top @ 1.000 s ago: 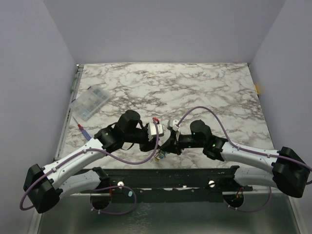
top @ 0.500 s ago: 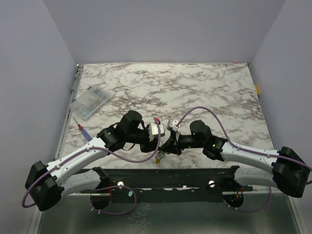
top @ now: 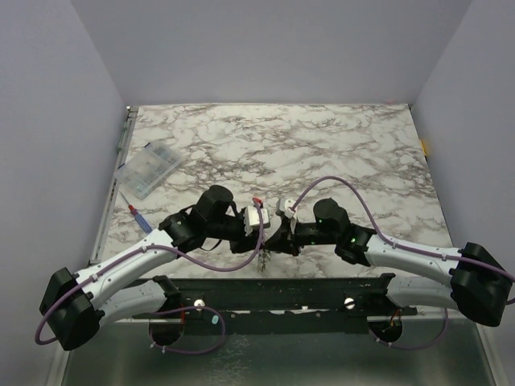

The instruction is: Put the keys on the keyring

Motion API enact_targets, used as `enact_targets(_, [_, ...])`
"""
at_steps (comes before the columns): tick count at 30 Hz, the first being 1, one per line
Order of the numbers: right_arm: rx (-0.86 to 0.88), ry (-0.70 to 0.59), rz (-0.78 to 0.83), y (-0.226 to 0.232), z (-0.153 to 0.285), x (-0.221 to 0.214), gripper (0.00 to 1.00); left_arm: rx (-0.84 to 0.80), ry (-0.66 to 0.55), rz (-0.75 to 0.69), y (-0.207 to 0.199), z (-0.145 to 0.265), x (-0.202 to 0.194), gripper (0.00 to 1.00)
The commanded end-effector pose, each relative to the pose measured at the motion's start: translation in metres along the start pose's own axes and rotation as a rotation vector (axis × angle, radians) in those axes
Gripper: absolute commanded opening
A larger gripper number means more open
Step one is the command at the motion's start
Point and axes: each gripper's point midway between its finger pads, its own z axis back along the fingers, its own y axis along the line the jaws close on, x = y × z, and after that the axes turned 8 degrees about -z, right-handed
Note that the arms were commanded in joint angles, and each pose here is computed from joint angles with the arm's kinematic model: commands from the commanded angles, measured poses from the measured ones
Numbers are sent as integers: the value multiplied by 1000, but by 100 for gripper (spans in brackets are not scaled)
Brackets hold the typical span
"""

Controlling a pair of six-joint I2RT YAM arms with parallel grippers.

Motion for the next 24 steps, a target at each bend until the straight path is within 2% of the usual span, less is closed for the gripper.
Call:
enact_targets(1, [-32, -9, 25, -5, 1, 4, 1, -56, 10, 11, -16, 0, -11, 36])
enact_targets(11, [-9, -21, 30, 0, 2, 6, 1, -69, 21, -7, -16, -5, -13, 32])
enact_targets(19, [49, 25, 13, 5, -5, -4, 1, 29, 30, -60, 3, 0, -7, 32])
enact_targets(24, [62, 38, 8, 6, -7, -6, 1, 84, 15, -111, 11, 6, -3, 38])
